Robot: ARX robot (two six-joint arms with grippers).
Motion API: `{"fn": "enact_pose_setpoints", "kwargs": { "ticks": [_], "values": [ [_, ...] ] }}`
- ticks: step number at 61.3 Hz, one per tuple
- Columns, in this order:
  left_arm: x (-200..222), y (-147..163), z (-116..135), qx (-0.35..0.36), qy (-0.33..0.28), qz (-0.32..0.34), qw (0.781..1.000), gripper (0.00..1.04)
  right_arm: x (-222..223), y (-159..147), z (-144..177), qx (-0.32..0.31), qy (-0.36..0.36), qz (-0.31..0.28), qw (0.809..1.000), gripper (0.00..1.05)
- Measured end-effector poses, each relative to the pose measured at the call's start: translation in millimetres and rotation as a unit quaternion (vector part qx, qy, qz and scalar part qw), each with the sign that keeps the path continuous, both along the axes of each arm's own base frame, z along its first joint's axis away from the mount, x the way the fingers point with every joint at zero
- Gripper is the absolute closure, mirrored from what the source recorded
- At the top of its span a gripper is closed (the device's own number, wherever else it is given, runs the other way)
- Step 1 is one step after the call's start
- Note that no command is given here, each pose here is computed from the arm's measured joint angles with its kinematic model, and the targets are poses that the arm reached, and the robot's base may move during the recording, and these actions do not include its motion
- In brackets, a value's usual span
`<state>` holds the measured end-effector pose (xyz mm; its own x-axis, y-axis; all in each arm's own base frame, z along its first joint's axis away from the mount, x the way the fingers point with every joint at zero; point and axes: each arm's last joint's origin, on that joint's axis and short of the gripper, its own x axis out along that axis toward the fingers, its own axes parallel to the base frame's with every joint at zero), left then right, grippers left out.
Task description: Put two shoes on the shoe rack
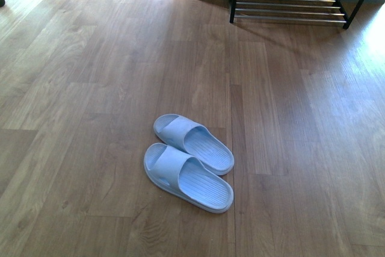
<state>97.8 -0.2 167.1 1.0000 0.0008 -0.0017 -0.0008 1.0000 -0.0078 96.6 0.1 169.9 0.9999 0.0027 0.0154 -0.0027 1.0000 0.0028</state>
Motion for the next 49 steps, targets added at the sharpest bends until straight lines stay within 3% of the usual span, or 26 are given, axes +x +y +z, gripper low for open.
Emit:
{"fn": "enact_pose_setpoints", "kwargs": {
  "ticks": [49],
  "values": [
    [0.0, -0.1, 0.0, 0.000, 0.000, -0.002, 1.000, 0.09, 0.0, -0.2, 0.0, 0.000, 0.000, -0.003, 1.000, 0.09]
  ]
}}
